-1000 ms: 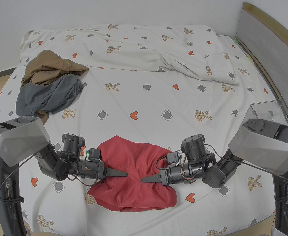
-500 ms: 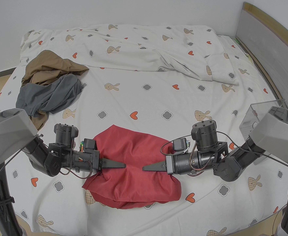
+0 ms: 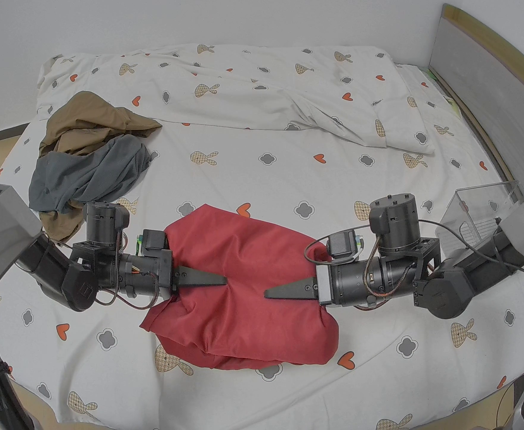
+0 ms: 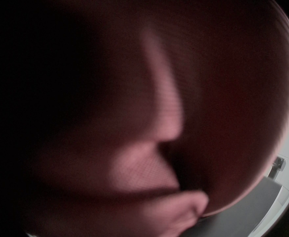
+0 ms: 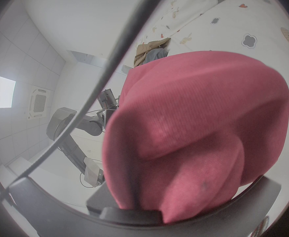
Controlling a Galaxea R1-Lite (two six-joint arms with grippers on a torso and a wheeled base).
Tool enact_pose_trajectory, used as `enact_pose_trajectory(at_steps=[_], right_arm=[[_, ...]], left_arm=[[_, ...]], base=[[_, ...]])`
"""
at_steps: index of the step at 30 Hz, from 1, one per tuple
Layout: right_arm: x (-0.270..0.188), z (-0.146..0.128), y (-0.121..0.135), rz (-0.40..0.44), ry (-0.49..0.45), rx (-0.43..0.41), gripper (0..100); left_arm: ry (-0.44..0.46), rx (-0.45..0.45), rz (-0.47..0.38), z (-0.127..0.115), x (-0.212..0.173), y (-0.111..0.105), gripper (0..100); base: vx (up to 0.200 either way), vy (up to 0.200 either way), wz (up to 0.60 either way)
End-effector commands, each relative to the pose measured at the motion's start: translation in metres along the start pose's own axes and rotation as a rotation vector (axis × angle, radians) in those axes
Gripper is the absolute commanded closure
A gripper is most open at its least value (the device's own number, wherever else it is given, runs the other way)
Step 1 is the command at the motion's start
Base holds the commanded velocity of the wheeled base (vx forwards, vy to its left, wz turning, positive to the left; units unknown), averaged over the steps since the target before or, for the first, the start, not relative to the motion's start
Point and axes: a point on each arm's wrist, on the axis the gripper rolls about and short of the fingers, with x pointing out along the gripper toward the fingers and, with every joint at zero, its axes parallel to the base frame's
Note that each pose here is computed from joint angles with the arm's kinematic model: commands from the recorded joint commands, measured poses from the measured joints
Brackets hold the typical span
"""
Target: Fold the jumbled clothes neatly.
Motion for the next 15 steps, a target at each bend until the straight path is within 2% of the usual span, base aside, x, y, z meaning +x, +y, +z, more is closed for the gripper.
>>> enact_pose_trajectory(at_steps=[1,6,10,15], right_arm=[[-0.013,0.01,0.027,0.03,-0.028,-0.044,100],[-0.015,0.013,0.032,0.029,-0.026,-0.043,100],[-0.017,0.014,0.046,0.052,-0.033,-0.07,100],[-0.02,0.019,0.051,0.046,-0.024,-0.06,100]], left_arm=[[-0.026,0.038,-0.016,0.008,-0.007,-0.023,100],[-0.033,0.028,-0.025,0.011,-0.01,-0.036,100],[-0.016,0.024,-0.036,0.01,-0.01,-0.057,100],[-0.003,0.001,-0.033,0.014,-0.013,-0.072,100]], base=[[0.0,0.0,0.0],[0.0,0.0,0.0],[0.0,0.0,0.0],[0.0,0.0,0.0]])
